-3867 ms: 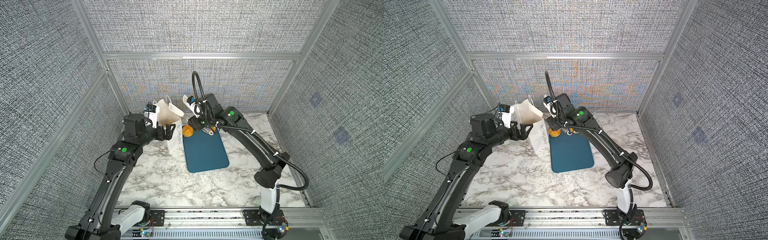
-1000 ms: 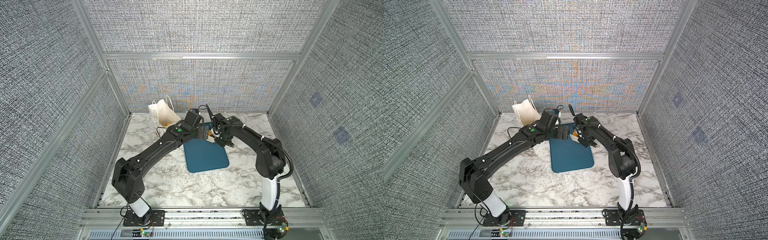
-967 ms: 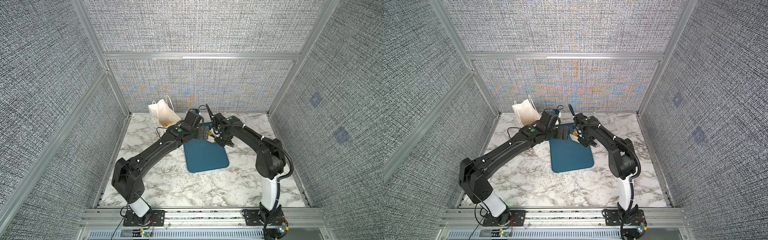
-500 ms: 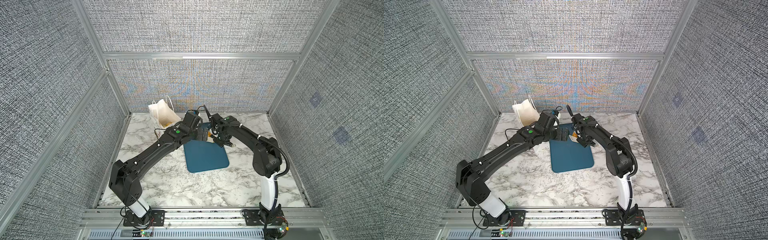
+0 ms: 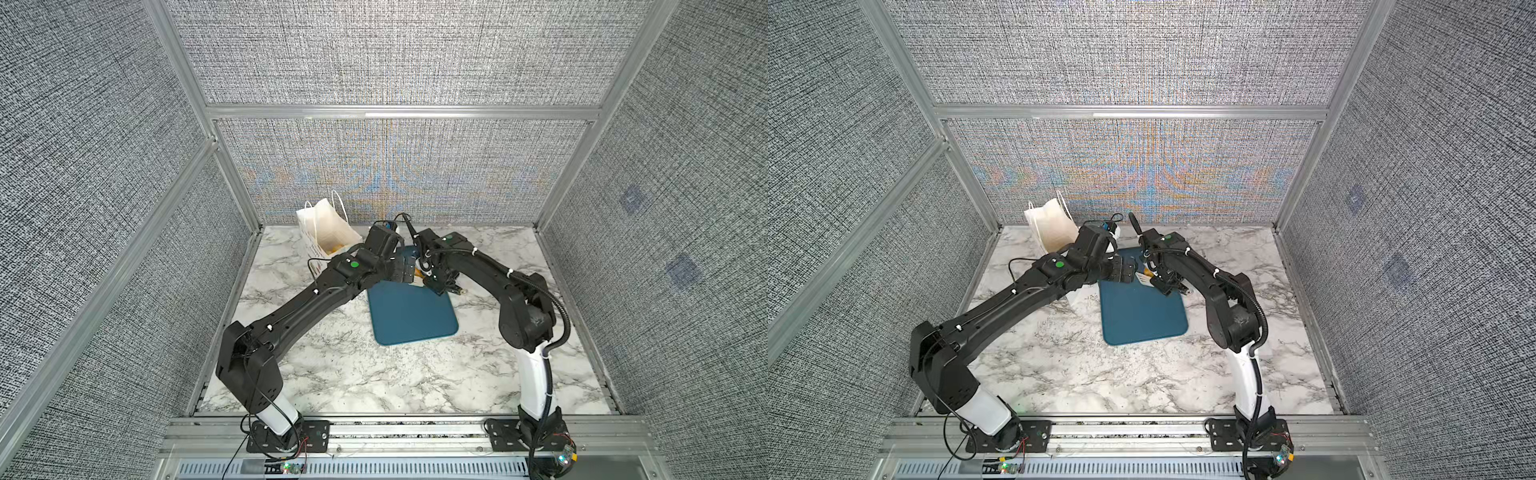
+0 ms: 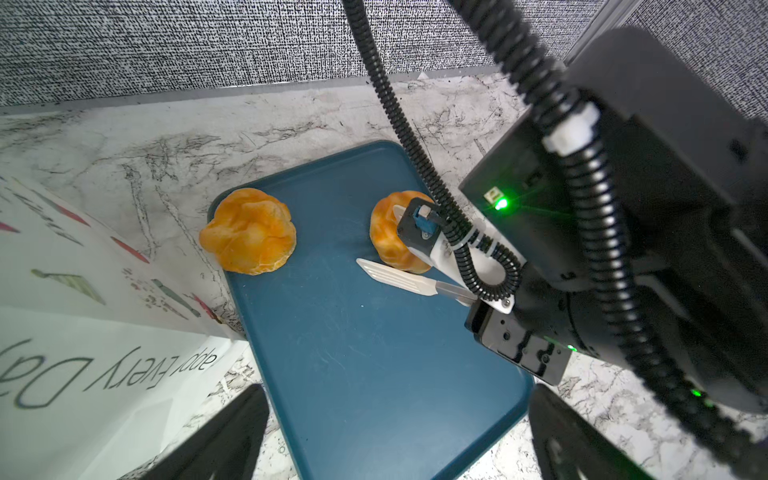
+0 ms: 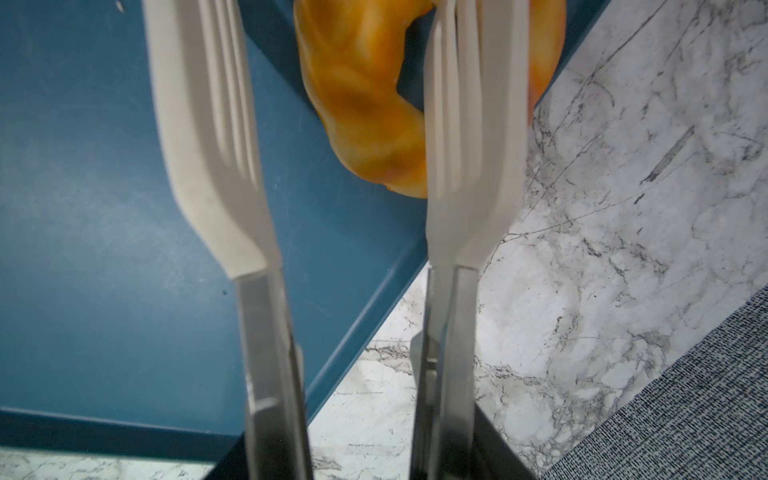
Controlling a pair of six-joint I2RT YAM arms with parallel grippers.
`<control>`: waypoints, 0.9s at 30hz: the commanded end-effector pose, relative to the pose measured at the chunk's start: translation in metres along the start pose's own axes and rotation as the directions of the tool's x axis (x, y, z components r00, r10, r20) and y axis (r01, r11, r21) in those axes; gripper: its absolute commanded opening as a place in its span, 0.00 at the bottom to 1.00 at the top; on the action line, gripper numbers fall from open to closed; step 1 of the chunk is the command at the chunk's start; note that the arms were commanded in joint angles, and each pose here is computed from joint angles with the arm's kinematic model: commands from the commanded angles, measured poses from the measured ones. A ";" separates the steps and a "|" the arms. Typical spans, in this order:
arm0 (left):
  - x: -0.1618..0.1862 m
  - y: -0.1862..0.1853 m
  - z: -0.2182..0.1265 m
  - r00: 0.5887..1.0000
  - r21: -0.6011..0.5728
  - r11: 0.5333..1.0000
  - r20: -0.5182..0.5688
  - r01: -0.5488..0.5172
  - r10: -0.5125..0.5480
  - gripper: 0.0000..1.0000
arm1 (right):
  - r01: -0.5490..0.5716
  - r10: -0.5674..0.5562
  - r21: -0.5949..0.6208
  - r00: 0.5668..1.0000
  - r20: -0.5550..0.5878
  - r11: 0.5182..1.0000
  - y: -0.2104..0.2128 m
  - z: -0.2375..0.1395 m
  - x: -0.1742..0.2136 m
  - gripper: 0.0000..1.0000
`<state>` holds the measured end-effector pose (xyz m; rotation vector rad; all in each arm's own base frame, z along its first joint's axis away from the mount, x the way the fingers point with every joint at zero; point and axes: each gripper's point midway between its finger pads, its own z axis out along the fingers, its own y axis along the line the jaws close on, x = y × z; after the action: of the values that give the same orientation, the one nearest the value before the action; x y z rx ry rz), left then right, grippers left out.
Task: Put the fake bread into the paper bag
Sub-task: 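Lower the right tongs onto the ring bread while the left spatula waits, then close the right tongs on the ring-shaped bread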
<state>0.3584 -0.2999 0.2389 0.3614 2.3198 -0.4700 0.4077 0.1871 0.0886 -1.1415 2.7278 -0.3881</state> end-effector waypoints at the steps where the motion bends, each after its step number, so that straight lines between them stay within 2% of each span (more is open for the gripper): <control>1: -0.003 0.002 -0.004 1.000 -0.011 1.000 0.016 -0.014 0.014 0.99 | 0.018 -0.018 -0.003 1.000 -0.020 1.000 0.002 0.000 0.003 0.50; 11: 0.004 0.006 -0.006 1.000 -0.019 1.000 0.003 -0.010 0.010 0.99 | 0.054 -0.055 -0.029 0.998 -0.040 0.998 0.012 0.004 0.007 0.38; 27: 0.011 0.013 -0.013 1.000 -0.038 0.999 0.000 0.000 0.000 0.99 | 0.076 -0.078 -0.040 0.995 -0.055 0.996 0.018 0.001 0.013 0.30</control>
<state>0.3491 -0.2848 0.2346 0.3484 2.3317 -0.4360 0.3940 0.1901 0.0785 -1.2408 2.7468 -0.3988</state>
